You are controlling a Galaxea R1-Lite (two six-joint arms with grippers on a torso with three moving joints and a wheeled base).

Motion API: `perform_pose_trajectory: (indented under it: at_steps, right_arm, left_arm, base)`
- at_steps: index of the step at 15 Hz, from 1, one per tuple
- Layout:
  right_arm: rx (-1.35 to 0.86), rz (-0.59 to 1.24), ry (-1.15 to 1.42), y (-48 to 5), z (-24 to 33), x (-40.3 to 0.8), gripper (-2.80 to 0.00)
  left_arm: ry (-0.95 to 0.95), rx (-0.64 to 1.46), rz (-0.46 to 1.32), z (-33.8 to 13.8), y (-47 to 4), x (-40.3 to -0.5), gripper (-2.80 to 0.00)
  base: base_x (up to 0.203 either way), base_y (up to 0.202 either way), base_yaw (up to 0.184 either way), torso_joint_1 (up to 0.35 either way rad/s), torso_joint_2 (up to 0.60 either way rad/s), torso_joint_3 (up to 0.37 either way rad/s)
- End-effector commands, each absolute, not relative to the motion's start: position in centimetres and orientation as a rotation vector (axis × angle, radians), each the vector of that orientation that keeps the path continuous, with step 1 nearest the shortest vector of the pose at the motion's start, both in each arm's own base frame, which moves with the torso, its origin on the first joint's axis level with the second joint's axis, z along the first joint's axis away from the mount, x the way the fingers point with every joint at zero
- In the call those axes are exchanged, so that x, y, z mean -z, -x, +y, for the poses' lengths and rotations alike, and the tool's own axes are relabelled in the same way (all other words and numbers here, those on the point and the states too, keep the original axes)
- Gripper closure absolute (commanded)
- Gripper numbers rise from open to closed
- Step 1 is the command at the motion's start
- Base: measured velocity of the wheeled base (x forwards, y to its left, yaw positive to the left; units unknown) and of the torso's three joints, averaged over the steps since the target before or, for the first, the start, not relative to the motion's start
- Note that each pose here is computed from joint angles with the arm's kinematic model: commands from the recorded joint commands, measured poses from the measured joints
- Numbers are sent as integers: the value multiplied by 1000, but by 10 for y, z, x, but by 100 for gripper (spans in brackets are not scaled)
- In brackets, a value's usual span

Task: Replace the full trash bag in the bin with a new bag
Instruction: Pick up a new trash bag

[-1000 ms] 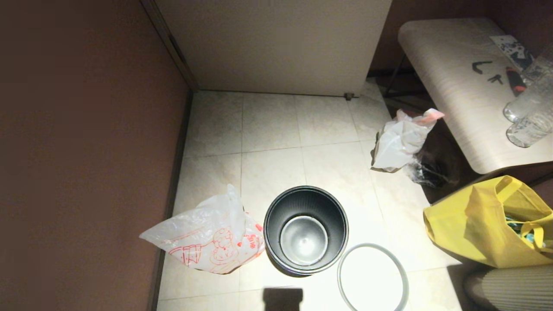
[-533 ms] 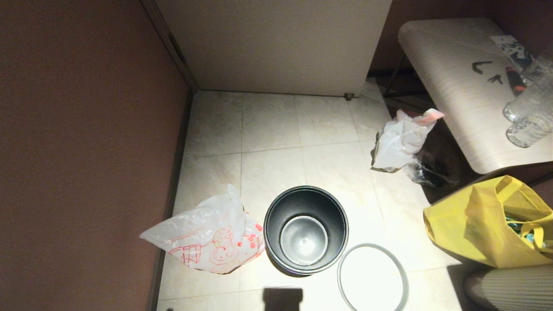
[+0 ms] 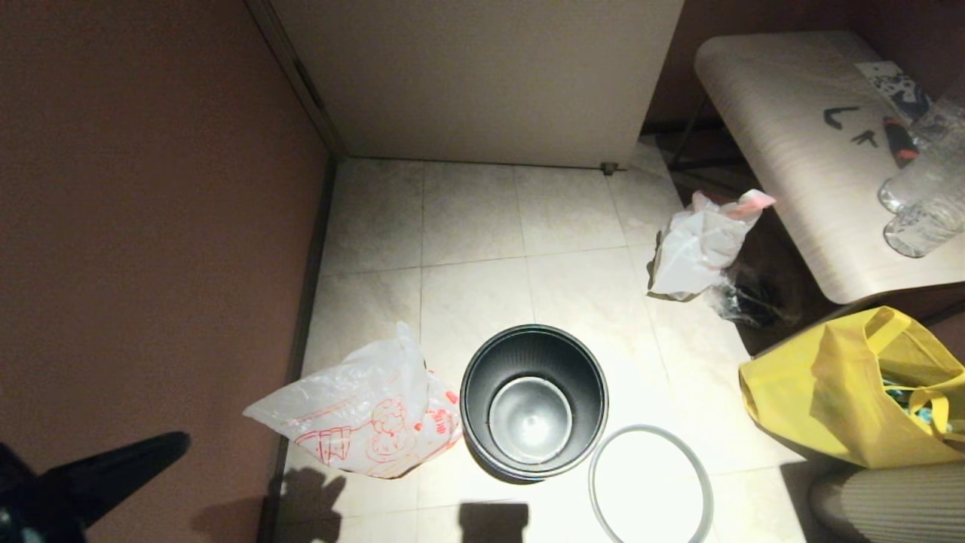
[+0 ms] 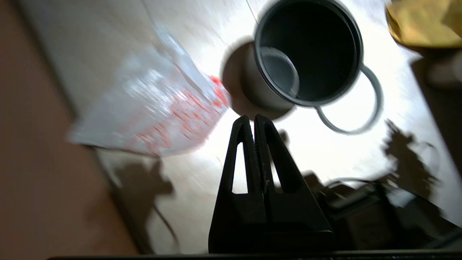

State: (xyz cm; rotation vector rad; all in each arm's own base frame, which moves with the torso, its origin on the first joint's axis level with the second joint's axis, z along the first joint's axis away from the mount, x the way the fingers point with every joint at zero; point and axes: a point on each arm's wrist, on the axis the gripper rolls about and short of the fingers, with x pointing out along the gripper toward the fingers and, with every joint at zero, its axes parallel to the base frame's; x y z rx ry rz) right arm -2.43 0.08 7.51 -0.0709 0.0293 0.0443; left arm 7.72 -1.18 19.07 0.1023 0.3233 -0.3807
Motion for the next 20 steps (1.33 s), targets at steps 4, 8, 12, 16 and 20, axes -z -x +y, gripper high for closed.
perform_pose_trajectory:
  at_steps: [4, 8, 12, 16, 20]
  right_arm:
    - [-46, 32, 71, 24, 1, -75, 0]
    - [-46, 32, 71, 24, 1, -75, 0]
    - [-46, 31, 71, 24, 1, -75, 0]
    - [-46, 31, 71, 24, 1, -75, 0]
    - [-46, 31, 71, 24, 1, -75, 0]
  left_arm:
    - [-36, 403, 781, -54, -206, -125, 0]
    - [-138, 225, 859, -88, -291, -38, 0]
    - [-178, 38, 733, -104, -364, 3, -280]
    - [-191, -31, 732, -104, -391, 36, -280]
    - [-202, -65, 747, -105, -400, 61, -280]
  base:
    - [0, 0, 0, 0, 0, 0]
    - [0, 0, 0, 0, 0, 0]
    - [0, 0, 0, 0, 0, 0]
    - [0, 0, 0, 0, 0, 0]
    - [0, 0, 0, 0, 0, 0]
